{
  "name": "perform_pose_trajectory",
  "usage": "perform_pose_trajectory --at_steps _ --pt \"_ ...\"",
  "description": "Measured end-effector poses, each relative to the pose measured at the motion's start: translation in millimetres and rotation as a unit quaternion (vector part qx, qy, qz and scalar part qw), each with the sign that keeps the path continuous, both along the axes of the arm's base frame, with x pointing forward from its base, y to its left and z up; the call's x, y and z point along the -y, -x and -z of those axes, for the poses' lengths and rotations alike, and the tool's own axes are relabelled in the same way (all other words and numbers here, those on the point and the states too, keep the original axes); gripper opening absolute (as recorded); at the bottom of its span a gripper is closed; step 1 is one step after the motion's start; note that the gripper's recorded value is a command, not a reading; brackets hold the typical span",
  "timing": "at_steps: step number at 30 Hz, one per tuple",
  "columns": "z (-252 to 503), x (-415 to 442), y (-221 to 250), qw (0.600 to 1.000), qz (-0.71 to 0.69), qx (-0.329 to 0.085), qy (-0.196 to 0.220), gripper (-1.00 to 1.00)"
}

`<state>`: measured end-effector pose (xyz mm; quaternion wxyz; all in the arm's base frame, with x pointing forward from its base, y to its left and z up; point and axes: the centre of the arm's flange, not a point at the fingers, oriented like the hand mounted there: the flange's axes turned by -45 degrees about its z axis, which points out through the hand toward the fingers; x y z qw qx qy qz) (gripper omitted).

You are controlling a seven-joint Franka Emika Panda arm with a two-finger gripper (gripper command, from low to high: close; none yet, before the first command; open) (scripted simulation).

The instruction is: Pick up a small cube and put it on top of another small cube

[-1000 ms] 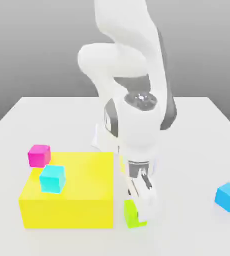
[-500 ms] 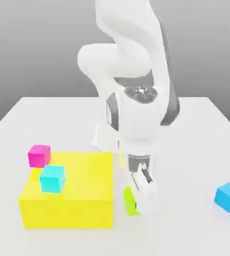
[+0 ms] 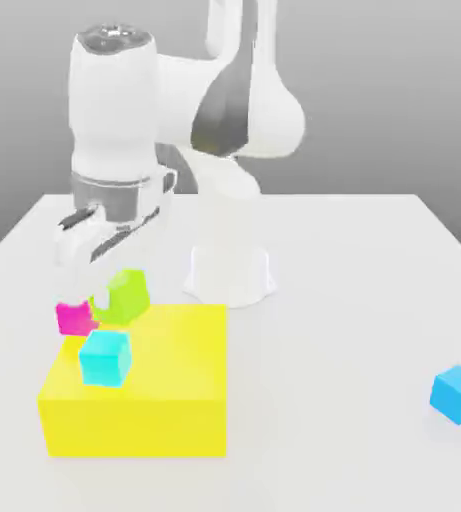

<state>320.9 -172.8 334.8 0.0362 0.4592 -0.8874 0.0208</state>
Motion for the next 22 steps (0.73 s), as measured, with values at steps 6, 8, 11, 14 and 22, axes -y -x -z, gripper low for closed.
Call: perform_pose_trajectory --at_steps 6,8,11,14,22 --pt "13.3 42.4 50.6 0.991 0.13 0.027 -0.03 -1.0" --pt "35.2 43.1 51.9 0.99 0.133 0.028 -0.031 -1.0" --pt "52.1 42.7 53.5 0.99 0.134 0.028 -0.031 1.0" --pt "52.1 42.7 53.5 0.99 0.134 0.028 -0.031 1.0" --pt "0.3 42.9 53.2 0.99 0.134 0.027 -0.032 1.0"
